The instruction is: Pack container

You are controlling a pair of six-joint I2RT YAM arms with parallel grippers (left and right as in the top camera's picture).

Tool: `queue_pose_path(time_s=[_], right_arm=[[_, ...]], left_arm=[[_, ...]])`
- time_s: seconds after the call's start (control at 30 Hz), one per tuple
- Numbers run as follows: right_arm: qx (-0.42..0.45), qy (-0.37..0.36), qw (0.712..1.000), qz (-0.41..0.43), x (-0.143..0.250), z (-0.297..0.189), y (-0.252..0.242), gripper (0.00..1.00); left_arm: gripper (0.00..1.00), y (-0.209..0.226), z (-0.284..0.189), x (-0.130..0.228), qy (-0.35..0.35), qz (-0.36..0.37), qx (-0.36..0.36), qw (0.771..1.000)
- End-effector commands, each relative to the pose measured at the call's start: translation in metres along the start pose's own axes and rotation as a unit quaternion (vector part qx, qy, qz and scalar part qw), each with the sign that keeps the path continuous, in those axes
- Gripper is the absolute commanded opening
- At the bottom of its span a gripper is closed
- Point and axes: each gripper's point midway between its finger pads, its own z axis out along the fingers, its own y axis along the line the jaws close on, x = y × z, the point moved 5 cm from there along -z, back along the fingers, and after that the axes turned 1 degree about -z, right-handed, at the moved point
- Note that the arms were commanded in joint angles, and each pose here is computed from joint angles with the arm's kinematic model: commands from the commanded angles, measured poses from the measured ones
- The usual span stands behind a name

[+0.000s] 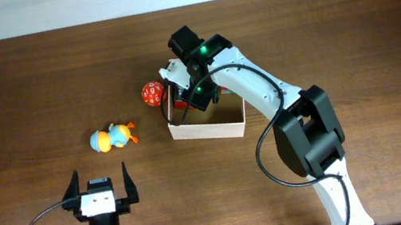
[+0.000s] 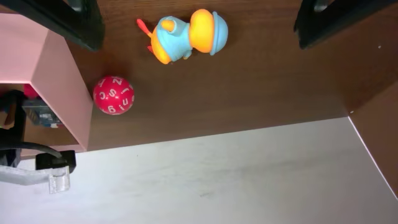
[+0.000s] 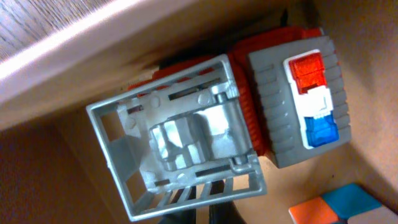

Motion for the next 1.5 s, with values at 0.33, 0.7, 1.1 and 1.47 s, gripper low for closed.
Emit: queue_pose_path(time_s=[0.33,0.7,1.1,1.47], right_arm=[[-0.002,0.042,0.987,0.155,0.023,-0.012,-0.009,0.04],[-0.01,0.101,0.964,0.247,0.044,-0.015,0.002,0.04],[0.041,0.14,0.942,0.303,0.063,-0.02,-0.01,0.04],[0.092,0.169,0.943,0.27,0.081,-0.026,-0.031,0.04]], left_arm=[[0.99,0.002,0.0,0.0,0.0,0.006,-0.006,1.0],[0.99,0.002,0.0,0.0,0.0,0.006,-0.006,1.0],[0.99,0.002,0.0,0.0,0.0,0.006,-0.006,1.0],[0.99,0.002,0.0,0.0,0.0,0.006,-0.006,1.0]])
